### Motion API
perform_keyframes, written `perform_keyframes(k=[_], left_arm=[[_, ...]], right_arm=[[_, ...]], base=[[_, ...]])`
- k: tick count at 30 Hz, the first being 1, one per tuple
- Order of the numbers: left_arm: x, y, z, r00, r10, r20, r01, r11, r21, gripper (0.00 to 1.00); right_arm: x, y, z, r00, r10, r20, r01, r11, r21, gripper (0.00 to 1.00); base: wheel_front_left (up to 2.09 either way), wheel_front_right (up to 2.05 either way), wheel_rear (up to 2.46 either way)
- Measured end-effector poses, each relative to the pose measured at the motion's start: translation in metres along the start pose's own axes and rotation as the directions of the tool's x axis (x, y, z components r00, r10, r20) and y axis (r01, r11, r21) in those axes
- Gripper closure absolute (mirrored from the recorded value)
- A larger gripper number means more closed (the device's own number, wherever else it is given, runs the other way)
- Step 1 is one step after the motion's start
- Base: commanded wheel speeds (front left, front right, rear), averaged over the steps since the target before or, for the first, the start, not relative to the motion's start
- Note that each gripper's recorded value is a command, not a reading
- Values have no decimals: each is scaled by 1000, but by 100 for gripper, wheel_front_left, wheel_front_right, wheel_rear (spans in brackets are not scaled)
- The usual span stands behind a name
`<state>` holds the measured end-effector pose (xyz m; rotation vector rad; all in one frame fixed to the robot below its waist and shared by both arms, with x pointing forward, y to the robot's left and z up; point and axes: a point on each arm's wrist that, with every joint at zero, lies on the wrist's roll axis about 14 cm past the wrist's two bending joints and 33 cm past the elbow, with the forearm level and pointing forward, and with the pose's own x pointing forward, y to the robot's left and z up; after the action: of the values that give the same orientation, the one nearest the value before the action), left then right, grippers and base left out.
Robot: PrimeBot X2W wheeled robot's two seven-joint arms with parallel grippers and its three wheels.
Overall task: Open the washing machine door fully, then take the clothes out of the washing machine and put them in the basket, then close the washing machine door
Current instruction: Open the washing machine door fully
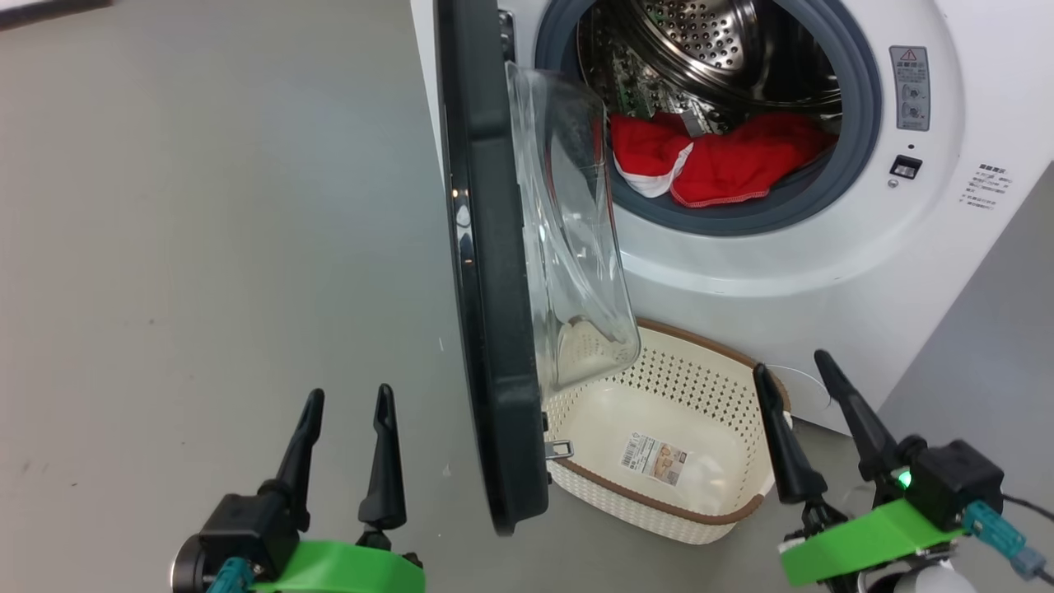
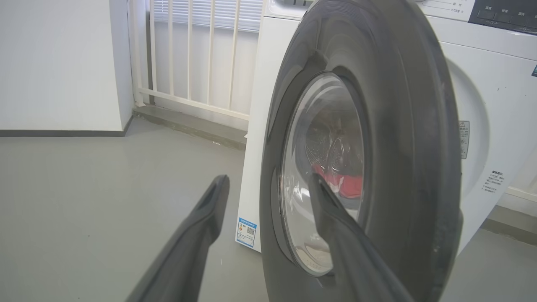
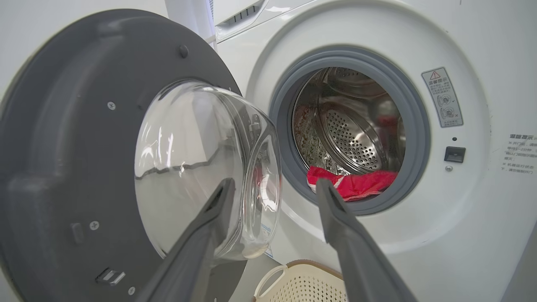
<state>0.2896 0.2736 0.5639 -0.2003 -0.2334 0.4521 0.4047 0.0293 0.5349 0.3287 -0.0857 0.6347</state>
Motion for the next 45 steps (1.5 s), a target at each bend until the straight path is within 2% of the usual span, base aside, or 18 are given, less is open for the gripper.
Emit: perform_keyframes(k=[19,20,21,33,38,45], left_arm=[[2,-8,-5,1000,-15,-10,15,1000,-2,0],[1,-7,-7,1000,-13,-15,13,1000,-2,44],[0,-6,-9,1000,-10,-22,10,1000,-2,100],[2,-15,10,999,-34,36,35,999,-25,100],[10,-24,39,989,-69,127,73,997,-20,100],[22,-54,93,946,-158,283,167,986,-9,100]], right_arm=[[-20,-9,2,999,-37,-3,37,999,-26,0],[-20,-9,2,999,-38,-3,37,999,-26,0],[-20,-9,2,999,-38,-3,38,999,-26,0],[-21,-10,5,999,-42,7,42,999,-24,0],[-21,-10,8,999,-42,15,43,999,-24,0],[-22,-12,7,999,-50,14,51,998,-22,0]], base=[[0,0,0],[0,0,0],[0,0,0],[0,0,0],[0,0,0],[0,0,0]])
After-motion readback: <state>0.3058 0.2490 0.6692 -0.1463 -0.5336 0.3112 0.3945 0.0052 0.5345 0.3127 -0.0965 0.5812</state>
